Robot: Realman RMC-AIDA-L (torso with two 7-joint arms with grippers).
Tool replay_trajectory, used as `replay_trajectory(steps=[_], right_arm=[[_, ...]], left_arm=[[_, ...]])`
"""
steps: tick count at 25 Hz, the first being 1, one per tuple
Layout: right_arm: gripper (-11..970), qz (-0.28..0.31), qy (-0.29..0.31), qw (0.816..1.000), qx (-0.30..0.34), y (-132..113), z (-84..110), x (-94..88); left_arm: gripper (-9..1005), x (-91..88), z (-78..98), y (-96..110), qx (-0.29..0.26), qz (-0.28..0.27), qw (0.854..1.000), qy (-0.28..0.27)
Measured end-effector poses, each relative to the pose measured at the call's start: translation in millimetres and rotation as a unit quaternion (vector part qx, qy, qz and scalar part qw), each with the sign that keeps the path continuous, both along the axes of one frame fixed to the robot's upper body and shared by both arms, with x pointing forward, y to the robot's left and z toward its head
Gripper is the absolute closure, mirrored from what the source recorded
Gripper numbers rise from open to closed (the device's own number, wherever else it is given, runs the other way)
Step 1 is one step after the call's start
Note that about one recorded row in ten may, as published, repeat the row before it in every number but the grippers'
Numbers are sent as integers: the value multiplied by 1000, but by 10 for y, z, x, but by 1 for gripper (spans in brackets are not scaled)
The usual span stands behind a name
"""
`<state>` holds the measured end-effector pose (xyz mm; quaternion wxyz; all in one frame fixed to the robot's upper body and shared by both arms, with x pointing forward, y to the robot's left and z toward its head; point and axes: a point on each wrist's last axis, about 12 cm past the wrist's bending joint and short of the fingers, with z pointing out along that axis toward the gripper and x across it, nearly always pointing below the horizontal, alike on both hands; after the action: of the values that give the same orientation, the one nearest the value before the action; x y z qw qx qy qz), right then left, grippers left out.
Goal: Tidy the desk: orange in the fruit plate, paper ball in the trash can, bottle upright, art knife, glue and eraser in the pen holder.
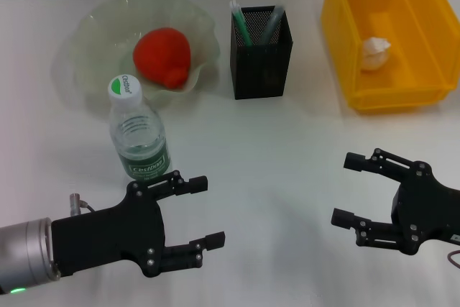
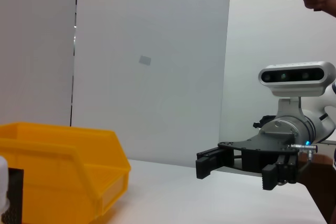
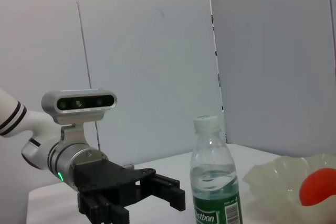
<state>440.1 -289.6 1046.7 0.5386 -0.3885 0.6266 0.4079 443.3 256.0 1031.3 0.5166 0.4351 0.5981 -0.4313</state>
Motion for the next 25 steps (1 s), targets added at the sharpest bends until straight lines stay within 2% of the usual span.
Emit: replay_trajectory(steps=[25], right_arm=[[117,2,4,1000,0,3,-11,-13]], left_arm=[[213,-29,4,16,-5,-1,1000,1]])
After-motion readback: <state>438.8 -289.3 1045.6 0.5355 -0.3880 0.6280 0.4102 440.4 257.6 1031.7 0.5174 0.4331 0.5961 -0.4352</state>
